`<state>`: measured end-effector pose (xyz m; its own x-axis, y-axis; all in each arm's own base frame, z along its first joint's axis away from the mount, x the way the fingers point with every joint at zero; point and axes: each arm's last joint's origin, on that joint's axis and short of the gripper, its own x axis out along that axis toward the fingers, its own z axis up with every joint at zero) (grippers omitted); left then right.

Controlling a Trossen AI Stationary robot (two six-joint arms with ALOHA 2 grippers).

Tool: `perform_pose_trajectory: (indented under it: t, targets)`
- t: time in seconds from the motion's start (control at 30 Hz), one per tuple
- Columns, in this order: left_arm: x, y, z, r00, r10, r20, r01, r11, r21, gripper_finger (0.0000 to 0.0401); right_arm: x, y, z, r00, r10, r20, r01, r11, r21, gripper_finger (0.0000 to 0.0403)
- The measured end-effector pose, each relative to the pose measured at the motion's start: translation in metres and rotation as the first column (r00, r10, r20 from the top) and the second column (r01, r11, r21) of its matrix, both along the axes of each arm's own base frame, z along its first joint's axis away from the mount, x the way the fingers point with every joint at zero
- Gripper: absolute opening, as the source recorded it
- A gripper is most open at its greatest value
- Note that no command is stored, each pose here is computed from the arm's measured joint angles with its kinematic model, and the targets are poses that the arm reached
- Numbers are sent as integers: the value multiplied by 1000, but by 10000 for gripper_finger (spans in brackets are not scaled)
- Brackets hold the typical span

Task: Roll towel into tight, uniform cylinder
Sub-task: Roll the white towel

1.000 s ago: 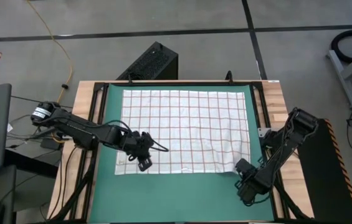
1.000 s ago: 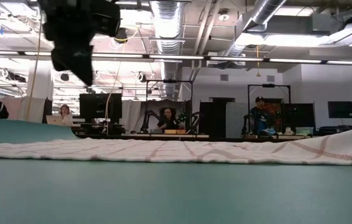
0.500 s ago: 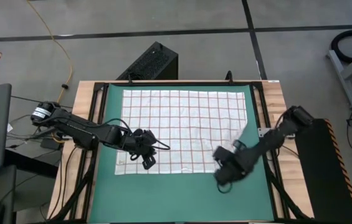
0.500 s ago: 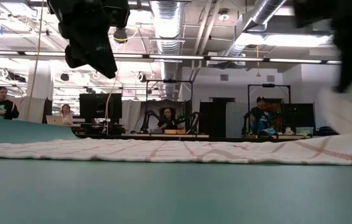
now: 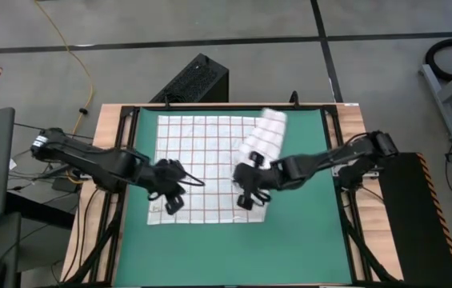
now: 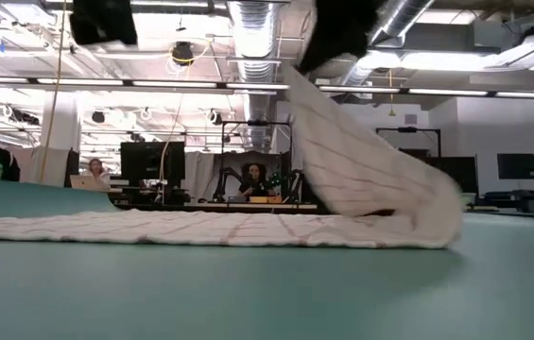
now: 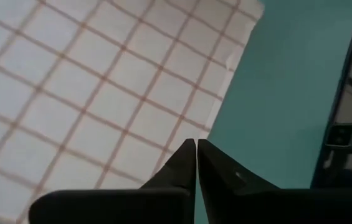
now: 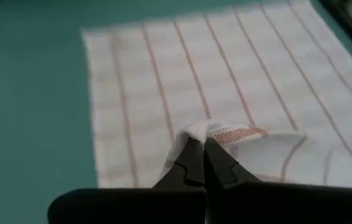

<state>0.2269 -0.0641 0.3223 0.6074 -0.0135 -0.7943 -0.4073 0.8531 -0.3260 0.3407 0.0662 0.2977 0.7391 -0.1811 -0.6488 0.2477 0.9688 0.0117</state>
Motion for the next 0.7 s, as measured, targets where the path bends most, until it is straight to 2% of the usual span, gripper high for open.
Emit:
perform_pose_trajectory:
  t: [0.13,0.27,0.4,0.5,0.7]
  targets:
    - [-22,3,31,998,57,29,-56,998,-16,2,16,-7,8,986,102,133,-105,994,12,0]
    - [-41,4,45,994,112,12,-112,994,-6,1,35,-9,-5,963,208,171,-212,977,8,1]
    - [-52,3,44,985,171,-31,-171,985,0,0,64,-6,-23,950,277,144,-276,961,-28,1]
    - [-55,1,40,978,193,-78,-193,981,5,0,89,-1,-25,927,349,138,-342,937,-76,1]
    - [-56,-10,12,961,202,-188,-198,979,38,0,122,12,-9,881,452,137,-432,888,-157,1]
